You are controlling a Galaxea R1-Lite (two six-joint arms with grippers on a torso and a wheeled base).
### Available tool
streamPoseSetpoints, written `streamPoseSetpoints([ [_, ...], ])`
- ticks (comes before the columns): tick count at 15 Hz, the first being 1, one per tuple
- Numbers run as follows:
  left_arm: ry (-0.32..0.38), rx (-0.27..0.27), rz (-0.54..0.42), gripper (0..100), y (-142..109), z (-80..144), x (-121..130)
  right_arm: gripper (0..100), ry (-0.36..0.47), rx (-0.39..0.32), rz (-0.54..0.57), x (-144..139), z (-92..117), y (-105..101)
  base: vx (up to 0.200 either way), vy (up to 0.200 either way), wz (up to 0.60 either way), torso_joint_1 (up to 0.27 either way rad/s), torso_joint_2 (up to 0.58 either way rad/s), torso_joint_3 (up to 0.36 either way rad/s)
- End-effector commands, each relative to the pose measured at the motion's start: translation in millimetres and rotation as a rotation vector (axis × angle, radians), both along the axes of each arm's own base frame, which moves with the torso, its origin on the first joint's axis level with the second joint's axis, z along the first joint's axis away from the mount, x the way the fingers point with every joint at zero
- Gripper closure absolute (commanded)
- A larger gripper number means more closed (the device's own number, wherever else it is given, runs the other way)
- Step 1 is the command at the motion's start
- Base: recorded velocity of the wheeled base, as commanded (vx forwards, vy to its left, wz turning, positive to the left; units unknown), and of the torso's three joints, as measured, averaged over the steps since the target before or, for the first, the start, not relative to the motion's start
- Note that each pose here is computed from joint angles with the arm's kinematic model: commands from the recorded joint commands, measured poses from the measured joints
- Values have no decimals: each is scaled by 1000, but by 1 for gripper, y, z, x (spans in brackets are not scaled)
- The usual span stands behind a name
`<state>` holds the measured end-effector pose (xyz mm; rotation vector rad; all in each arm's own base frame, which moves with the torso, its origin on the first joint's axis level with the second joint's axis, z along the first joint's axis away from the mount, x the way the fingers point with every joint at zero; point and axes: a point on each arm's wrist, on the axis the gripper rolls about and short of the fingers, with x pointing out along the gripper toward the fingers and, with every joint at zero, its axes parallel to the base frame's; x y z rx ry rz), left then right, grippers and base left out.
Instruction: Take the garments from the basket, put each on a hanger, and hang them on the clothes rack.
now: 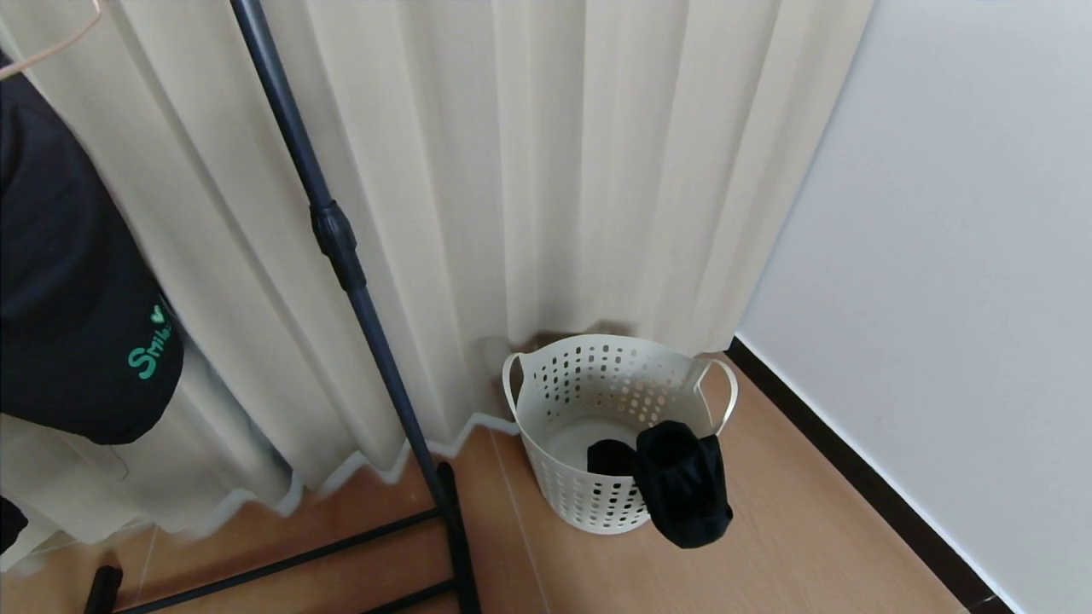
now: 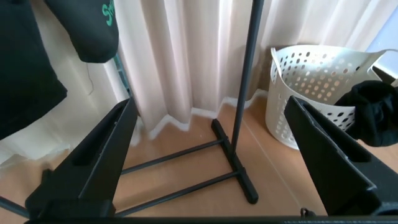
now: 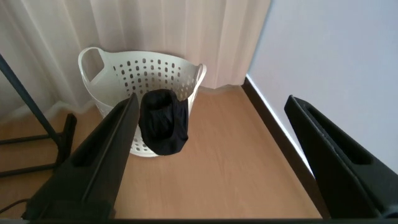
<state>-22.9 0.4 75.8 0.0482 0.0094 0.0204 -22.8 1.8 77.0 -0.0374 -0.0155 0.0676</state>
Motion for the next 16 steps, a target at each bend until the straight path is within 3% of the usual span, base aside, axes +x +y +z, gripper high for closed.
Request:
streamPoseSetpoints([
  [1,0,-1,-1,0,0,0,0,0,2,-2,0,0,0,0,0,0,0,2,2,-203],
  [16,0,-1,-1,0,0,0,0,0,3,-2,1,0,0,0,0,0,0,4,4,-198],
])
